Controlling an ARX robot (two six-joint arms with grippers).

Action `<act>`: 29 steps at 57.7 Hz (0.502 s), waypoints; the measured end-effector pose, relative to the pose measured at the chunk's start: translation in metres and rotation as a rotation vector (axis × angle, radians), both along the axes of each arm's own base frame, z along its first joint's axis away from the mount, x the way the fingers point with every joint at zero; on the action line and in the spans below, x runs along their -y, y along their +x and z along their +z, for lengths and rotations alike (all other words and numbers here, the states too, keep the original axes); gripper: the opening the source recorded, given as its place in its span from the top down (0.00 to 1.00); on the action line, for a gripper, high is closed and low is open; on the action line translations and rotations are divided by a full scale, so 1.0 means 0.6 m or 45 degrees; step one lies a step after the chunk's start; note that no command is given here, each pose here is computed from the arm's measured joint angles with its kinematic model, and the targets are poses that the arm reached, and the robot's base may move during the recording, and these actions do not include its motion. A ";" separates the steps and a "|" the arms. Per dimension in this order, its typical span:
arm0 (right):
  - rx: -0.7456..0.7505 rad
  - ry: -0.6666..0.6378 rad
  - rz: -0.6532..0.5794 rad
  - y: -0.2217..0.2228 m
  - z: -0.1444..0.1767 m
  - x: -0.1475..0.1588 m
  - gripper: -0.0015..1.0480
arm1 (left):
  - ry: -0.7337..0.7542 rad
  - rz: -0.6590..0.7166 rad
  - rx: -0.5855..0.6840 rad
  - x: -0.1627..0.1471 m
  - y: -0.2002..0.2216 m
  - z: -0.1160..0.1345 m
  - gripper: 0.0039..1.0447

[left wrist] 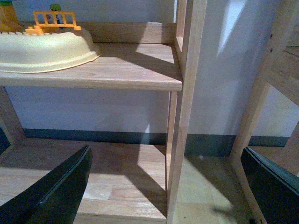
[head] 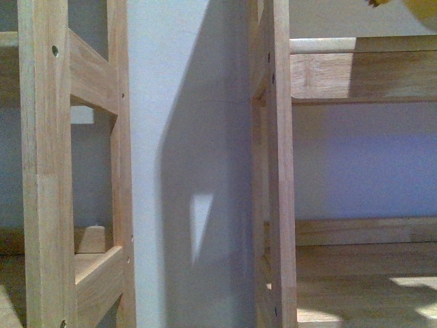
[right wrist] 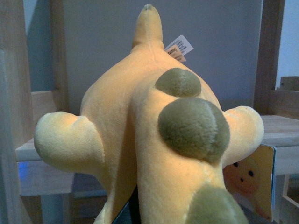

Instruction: Put away toys

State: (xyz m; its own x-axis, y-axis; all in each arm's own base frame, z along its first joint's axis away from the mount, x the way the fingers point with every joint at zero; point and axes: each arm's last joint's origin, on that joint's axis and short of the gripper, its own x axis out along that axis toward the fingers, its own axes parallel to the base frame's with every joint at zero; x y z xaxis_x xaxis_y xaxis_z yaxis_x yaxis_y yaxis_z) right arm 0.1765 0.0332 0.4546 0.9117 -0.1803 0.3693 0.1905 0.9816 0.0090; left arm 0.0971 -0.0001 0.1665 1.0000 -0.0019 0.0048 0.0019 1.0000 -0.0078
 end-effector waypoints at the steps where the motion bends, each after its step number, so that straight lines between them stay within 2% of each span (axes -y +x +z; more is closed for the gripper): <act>1: -0.009 0.003 0.006 0.011 0.003 -0.001 0.93 | 0.000 0.000 0.000 0.000 0.000 0.000 0.06; 16: -0.037 0.032 0.080 0.105 0.052 -0.018 0.93 | 0.000 0.000 0.000 0.000 0.000 0.000 0.06; 29: -0.091 0.054 0.133 0.183 0.072 -0.030 0.93 | 0.000 0.000 0.000 0.000 0.000 0.000 0.06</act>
State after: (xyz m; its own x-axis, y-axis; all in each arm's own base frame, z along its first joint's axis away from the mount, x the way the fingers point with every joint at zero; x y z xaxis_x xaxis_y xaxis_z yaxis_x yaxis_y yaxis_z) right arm 0.2863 0.0509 0.4981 0.9500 -0.0972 0.2966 0.0890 0.9952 0.0411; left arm 0.0971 -0.0001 0.1665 1.0000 -0.0019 0.0048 0.0019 1.0000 -0.0074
